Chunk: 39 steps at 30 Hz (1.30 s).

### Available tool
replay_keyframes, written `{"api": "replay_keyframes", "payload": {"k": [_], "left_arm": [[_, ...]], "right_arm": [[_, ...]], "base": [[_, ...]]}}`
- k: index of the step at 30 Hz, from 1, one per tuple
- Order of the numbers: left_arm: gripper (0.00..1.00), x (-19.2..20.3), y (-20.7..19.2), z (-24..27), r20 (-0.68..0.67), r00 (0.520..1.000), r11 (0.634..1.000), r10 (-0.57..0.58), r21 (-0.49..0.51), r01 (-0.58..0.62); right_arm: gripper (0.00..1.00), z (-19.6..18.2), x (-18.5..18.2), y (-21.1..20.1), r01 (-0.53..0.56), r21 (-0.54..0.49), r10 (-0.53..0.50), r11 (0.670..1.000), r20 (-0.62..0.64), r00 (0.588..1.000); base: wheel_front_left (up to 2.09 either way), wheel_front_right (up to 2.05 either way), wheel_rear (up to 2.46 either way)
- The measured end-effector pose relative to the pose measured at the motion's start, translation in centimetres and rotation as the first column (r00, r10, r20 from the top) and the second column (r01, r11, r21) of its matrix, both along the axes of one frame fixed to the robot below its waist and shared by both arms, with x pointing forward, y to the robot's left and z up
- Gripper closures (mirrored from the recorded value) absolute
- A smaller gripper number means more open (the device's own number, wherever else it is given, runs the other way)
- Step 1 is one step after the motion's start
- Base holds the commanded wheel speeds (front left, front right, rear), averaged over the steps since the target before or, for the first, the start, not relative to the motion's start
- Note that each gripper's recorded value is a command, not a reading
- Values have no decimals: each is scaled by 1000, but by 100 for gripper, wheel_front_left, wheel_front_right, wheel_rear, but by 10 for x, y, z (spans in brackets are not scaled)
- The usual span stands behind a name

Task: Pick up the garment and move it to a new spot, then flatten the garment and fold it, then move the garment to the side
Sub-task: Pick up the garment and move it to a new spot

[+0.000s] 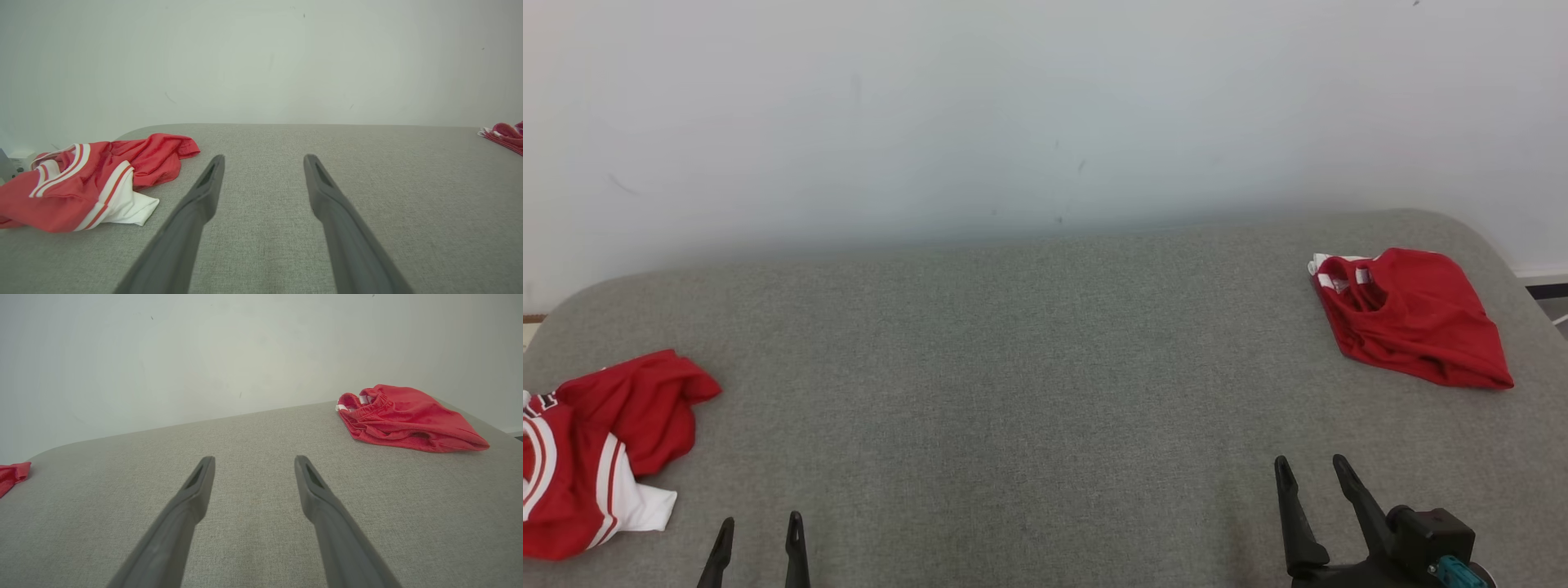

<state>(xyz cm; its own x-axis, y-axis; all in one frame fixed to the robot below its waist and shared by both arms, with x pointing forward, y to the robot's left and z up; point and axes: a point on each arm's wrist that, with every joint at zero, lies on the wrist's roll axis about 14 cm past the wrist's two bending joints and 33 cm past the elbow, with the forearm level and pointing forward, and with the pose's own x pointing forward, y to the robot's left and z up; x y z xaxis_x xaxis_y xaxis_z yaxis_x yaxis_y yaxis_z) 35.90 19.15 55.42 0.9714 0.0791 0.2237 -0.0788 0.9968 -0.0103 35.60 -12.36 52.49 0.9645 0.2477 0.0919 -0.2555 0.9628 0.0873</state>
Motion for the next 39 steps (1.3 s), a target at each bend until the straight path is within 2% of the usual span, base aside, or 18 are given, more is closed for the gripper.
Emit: {"api": "replay_keyframes", "payload": {"k": [21, 33, 39], "left_arm": [[0, -5, 13, -1, -1, 999, 999, 43, 3, -43], [0, -26, 49, -3, -8, 988, 988, 155, 4, -155], [0, -51, 78, -7, -14, 966, 966, 259, 4, -259]], "right_arm": [[0, -6, 2, 3, -11, -3, 11, 1000, -16, 1000], [0, -11, 9, 38, -114, -3, 114, 993, -31, 993], [0, -13, 13, 67, -200, -6, 200, 980, -39, 979]], "base": [[0, 0, 0], [0, 0, 0], [0, 0, 0]]}}
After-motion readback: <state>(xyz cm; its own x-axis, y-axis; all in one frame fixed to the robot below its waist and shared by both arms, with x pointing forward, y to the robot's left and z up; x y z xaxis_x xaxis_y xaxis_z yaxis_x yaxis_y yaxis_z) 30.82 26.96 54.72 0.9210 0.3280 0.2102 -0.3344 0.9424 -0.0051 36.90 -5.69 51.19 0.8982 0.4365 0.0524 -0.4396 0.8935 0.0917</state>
